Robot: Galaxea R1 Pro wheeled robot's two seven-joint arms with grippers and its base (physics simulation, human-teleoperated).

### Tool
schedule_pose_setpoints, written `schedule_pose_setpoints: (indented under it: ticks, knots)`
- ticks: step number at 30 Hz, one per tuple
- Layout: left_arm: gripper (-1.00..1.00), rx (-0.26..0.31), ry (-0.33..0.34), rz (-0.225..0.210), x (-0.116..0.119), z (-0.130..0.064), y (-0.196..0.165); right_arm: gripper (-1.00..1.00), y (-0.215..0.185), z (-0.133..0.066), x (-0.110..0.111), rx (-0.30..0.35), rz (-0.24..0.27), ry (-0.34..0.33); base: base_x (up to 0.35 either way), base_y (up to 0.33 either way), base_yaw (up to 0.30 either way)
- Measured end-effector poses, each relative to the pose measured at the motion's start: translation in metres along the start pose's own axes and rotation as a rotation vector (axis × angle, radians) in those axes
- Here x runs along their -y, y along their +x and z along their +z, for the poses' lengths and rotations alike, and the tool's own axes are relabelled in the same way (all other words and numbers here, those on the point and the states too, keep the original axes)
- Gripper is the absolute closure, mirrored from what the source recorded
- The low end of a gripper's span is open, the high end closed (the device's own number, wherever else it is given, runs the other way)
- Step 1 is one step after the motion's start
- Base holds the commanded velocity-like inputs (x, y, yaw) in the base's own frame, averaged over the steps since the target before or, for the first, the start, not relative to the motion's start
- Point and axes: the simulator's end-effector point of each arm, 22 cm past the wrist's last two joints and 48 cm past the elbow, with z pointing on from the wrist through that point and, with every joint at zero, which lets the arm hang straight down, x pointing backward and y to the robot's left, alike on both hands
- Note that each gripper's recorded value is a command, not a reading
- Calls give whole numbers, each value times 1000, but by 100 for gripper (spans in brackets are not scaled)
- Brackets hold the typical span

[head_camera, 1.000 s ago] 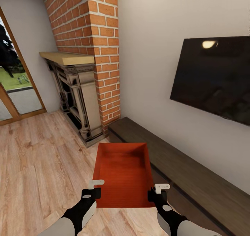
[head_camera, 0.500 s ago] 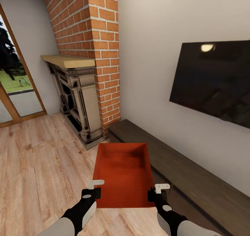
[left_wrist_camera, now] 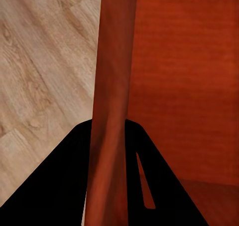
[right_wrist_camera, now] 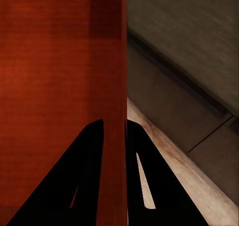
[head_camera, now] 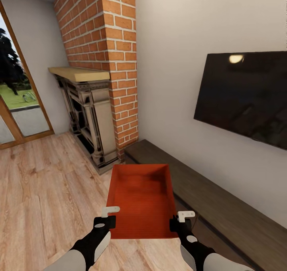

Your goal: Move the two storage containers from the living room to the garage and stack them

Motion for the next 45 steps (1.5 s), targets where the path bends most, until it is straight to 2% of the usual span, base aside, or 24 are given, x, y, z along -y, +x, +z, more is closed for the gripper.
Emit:
schedule_pose_setpoints:
  ticks: [45]
  knots:
    - [100, 31, 2, -6, -1, -8, -16, 100, -18, -5, 0, 32, -2, 0, 0, 0, -1]
